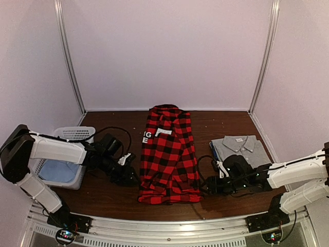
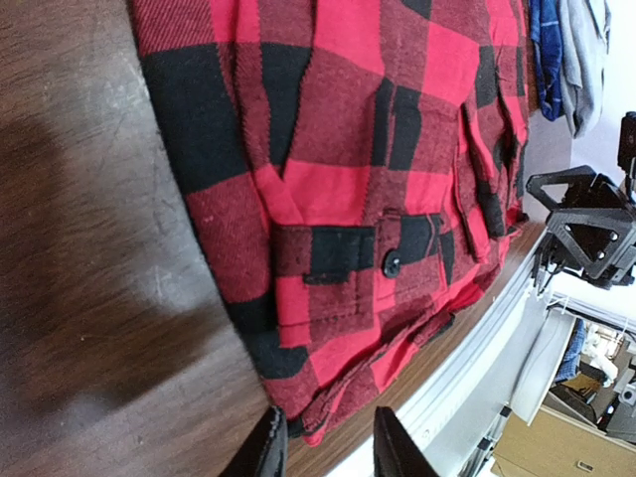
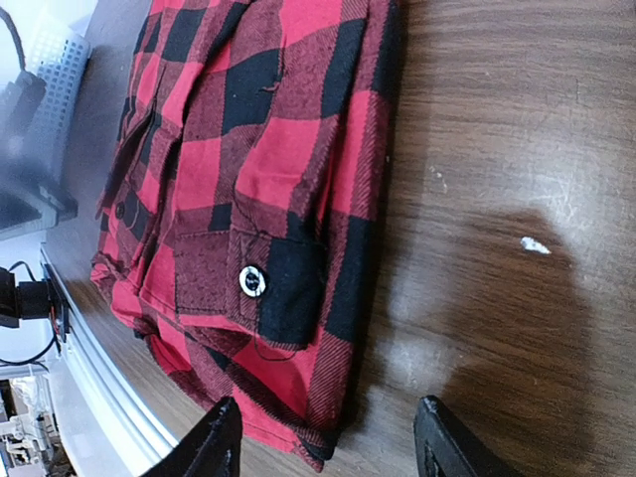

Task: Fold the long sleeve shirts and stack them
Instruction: Pick up the rectangle-folded shirt from the center of the board.

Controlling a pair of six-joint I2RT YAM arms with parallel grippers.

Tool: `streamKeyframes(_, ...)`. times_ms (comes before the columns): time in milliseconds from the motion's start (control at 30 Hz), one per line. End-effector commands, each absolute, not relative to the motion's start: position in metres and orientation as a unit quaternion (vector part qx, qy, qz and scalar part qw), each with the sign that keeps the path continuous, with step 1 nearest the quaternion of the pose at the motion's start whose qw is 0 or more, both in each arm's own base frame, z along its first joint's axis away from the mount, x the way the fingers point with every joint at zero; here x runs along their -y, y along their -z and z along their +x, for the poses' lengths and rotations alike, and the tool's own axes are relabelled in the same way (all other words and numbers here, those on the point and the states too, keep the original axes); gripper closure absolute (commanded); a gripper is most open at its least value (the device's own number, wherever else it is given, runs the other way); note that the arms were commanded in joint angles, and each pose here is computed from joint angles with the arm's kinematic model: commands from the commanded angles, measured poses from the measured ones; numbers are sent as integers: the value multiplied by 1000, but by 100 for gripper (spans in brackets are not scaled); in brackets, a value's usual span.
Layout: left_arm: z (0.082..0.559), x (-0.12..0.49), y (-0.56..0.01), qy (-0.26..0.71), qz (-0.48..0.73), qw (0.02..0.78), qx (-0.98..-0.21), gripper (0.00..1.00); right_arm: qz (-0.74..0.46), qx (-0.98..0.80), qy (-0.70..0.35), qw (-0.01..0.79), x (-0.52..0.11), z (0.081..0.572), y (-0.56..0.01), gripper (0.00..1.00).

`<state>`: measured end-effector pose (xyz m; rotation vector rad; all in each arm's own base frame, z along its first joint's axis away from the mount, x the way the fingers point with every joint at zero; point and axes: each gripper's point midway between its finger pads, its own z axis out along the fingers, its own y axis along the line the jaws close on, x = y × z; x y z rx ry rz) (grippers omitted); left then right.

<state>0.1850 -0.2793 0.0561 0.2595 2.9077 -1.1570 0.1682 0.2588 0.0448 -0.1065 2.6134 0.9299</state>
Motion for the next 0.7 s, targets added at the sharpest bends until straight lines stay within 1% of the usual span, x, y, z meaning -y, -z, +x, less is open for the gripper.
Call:
streamKeyframes(0,196,286,-46,385,66,20,-920,63,-17,-907,-381,177,-266,171,-49,40)
streamKeyframes(133,194,284,-37,391,49,19,-919,59,2,-903,-393,173,-264,172,-41,40)
streamKeyframes(400,197,281,-25,384,27,24,-923,59,11,-900,-403,168,-272,178,-34,42)
streamKeyframes(667,201,285,-17,396,10,24,-918,60,17,-898,-408,165,-276,181,-30,43)
